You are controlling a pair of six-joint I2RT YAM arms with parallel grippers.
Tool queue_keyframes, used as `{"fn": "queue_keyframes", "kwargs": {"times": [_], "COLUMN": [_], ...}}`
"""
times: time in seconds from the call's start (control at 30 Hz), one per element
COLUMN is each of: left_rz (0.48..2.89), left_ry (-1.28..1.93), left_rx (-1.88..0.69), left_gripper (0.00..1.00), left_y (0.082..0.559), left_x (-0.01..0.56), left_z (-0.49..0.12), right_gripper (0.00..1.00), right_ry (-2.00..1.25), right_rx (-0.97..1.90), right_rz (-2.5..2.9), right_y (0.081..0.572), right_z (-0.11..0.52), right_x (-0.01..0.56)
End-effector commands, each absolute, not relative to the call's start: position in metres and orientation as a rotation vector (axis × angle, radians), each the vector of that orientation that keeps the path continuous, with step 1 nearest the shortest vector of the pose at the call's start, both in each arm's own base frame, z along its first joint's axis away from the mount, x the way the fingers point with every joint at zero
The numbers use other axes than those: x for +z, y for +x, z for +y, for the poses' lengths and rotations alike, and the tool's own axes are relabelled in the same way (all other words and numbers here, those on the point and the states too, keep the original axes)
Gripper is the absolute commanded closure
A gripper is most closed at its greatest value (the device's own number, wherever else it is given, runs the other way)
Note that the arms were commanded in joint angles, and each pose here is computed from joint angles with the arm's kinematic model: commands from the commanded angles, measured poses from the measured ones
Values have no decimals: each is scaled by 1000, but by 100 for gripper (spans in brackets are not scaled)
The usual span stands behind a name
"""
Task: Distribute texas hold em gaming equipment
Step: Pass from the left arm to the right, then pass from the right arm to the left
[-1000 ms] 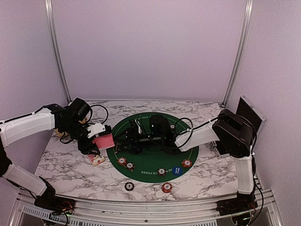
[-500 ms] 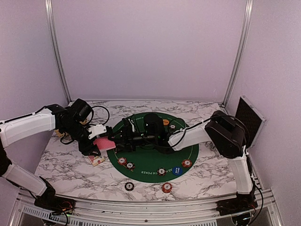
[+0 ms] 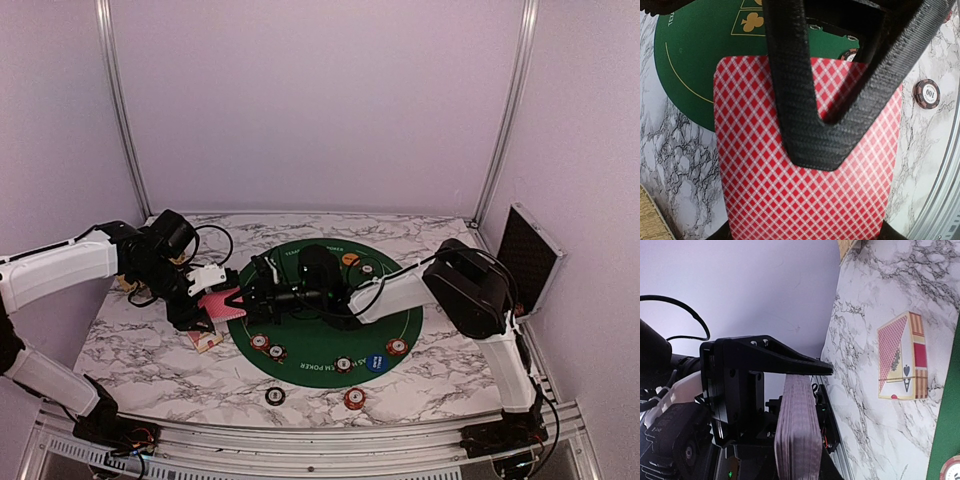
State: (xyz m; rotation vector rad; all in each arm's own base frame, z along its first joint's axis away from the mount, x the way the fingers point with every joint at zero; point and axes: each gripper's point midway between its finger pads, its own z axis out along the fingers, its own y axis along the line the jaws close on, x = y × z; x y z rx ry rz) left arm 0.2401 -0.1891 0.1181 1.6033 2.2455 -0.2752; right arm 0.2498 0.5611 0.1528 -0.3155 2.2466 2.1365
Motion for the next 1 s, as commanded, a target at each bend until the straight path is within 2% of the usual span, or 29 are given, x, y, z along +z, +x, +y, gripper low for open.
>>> {"fn": "queue_keyframes", "kwargs": {"times": [0.0, 0.03, 0.07, 0.33, 0.5, 0.63, 0.97], "left_rz": [2159, 2147, 2130, 1965, 1811, 1823, 1861], "left_ry": [1567, 1560, 1555, 1561, 1666, 1664, 1614], "left_rx": [-291, -289, -284, -159, -238, -337, -309], "left_gripper": [43, 14, 3, 1, 1, 1, 1], "left_y": [245, 245, 245, 234, 215, 219, 228], "left_x": [146, 148, 151, 194, 211, 207, 183], "left_z": [-199, -199, -199, -182, -191, -208, -207], "right_gripper": [88, 90, 91, 92, 92, 93, 93], "right_ry": [-338, -334, -331, -313, -331, -356, -396], "right_rx": [2205, 2210, 2214, 2200, 2212, 2231, 2266], "right_rz": [2158, 2156, 2153, 2173, 2146, 2119, 2052], "right_y": [249, 249, 250, 246, 242, 238, 230], "right_z": [566, 566, 564, 557, 560, 564, 570], "right_x": [173, 173, 175, 180, 193, 206, 228]}}
